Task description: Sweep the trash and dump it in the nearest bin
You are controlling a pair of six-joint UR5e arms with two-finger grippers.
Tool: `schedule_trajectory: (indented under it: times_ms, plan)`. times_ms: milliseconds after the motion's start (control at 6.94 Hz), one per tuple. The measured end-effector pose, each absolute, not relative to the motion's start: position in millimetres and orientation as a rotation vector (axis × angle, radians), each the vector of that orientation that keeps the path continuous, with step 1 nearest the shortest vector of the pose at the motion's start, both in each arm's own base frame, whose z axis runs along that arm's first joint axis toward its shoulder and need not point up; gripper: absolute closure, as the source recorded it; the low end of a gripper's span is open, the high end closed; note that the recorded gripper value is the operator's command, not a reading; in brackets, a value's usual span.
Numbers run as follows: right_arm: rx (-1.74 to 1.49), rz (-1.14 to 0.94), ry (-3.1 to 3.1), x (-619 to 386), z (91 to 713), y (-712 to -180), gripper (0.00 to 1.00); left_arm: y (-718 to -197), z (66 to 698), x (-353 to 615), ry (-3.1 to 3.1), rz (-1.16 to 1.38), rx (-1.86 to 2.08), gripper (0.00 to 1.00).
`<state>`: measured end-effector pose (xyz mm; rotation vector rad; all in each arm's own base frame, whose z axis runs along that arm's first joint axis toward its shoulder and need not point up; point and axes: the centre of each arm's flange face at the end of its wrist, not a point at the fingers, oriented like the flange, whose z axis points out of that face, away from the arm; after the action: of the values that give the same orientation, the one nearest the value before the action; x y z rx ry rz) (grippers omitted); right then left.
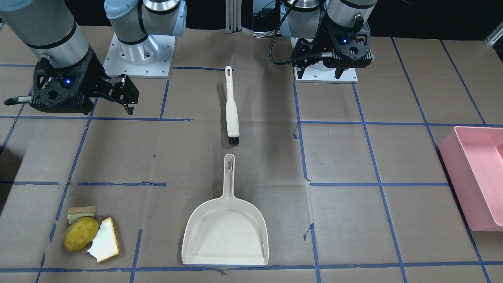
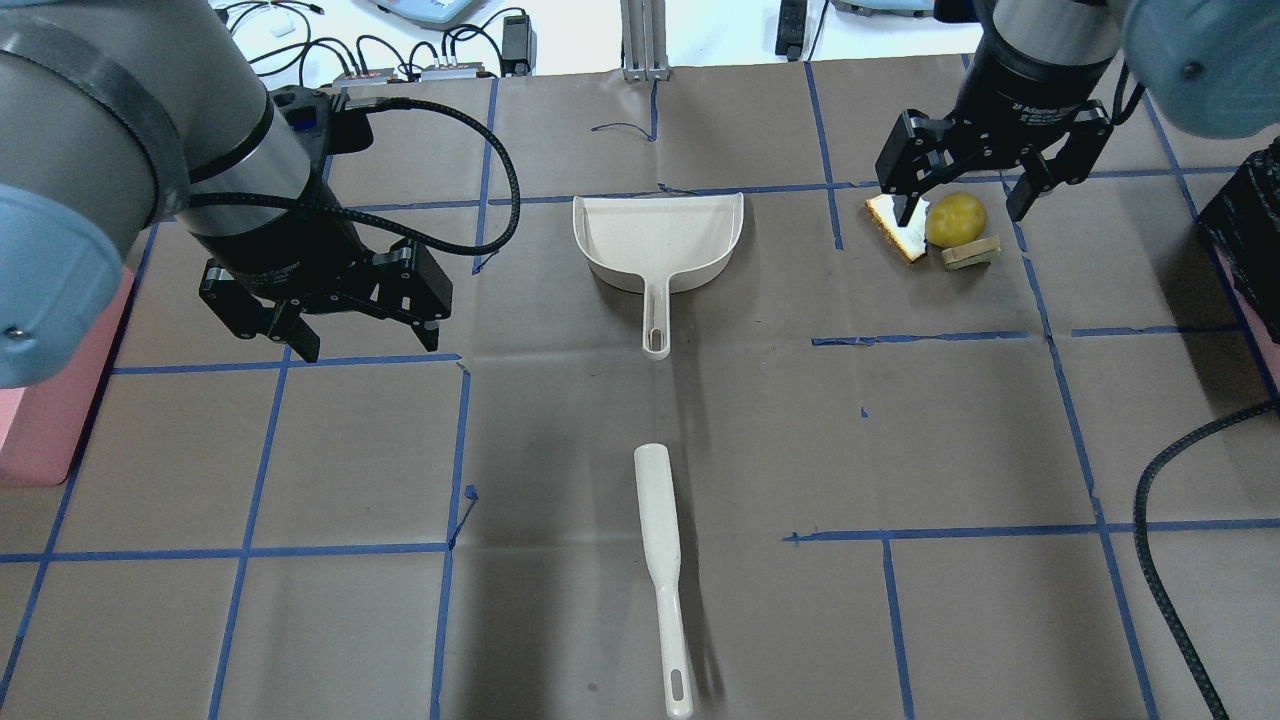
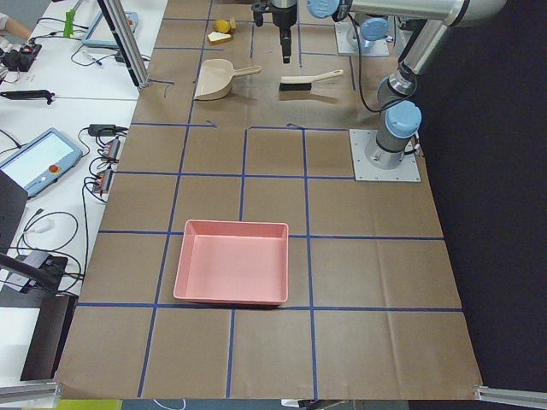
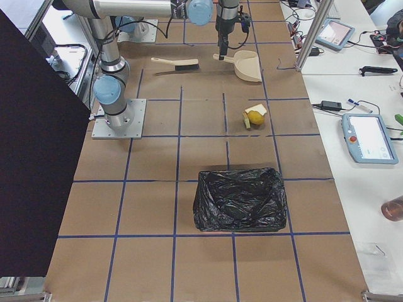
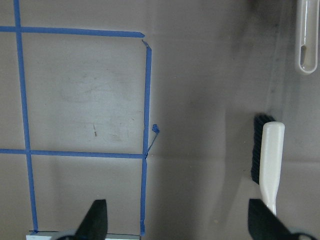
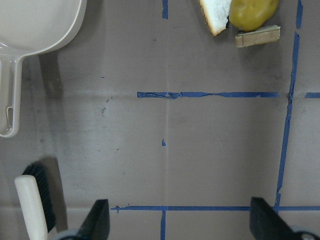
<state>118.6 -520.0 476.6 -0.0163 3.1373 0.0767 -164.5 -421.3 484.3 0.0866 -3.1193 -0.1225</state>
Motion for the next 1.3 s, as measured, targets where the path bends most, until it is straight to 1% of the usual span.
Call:
schedule_trajectory:
  times_ms: [1297]
  plan:
    - [-0.019, 0.078, 3.138, 118.6, 476.5, -519.9, 0.00, -416.7, 486.2, -166.7, -3.108, -0.123, 0.089, 0.00]
